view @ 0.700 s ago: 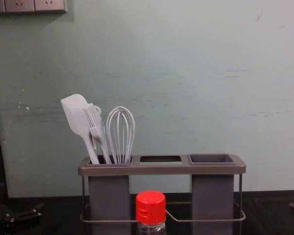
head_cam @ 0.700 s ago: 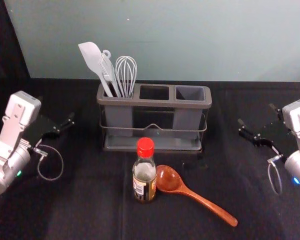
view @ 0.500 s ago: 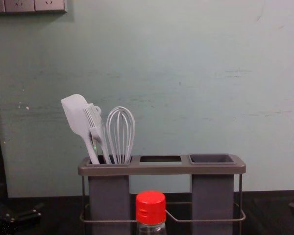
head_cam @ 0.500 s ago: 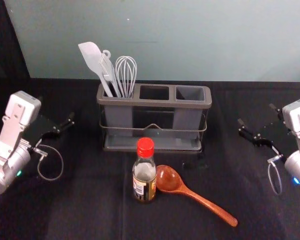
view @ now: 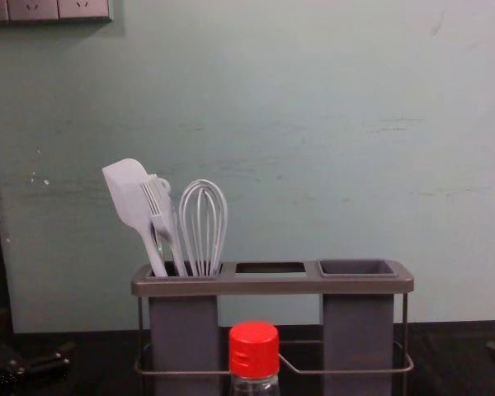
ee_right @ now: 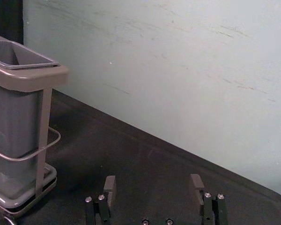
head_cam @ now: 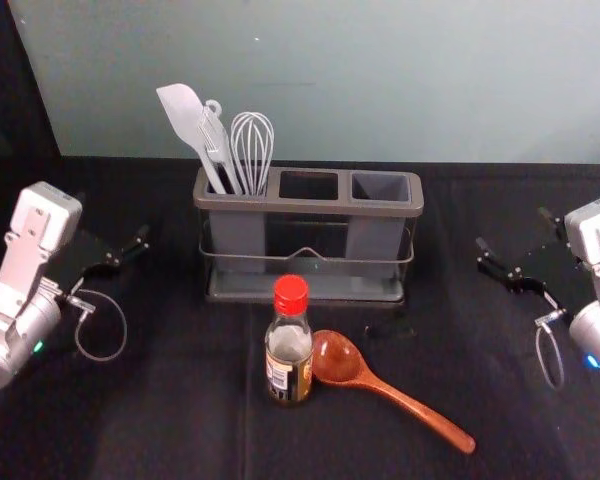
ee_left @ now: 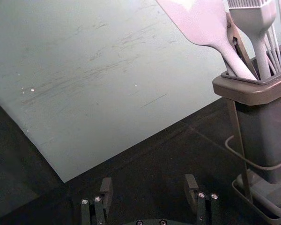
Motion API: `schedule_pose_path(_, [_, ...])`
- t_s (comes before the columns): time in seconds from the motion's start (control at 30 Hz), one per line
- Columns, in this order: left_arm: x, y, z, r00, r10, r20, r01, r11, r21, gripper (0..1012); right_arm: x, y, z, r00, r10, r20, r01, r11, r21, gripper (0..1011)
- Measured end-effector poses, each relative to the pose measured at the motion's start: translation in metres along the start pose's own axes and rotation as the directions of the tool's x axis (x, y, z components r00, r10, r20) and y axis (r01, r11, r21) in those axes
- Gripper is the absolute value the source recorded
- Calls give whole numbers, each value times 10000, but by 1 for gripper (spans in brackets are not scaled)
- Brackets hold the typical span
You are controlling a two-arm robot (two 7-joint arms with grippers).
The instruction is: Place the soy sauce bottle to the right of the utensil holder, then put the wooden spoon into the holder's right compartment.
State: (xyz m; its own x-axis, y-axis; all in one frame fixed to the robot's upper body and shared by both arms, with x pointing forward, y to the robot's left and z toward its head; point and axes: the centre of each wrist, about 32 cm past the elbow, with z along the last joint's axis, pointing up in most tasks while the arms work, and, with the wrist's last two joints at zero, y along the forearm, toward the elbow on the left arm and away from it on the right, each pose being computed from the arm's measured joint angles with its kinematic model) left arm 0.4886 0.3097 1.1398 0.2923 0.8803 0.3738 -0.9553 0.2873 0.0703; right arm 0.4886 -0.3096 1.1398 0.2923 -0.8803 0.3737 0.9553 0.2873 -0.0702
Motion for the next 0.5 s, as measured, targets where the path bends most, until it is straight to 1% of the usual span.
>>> schedule_pose_path(0.5, [0,0,0,10000,0,-1,0,10000,0,1005,0,0,0,10000,0,0,0,10000,1,1004])
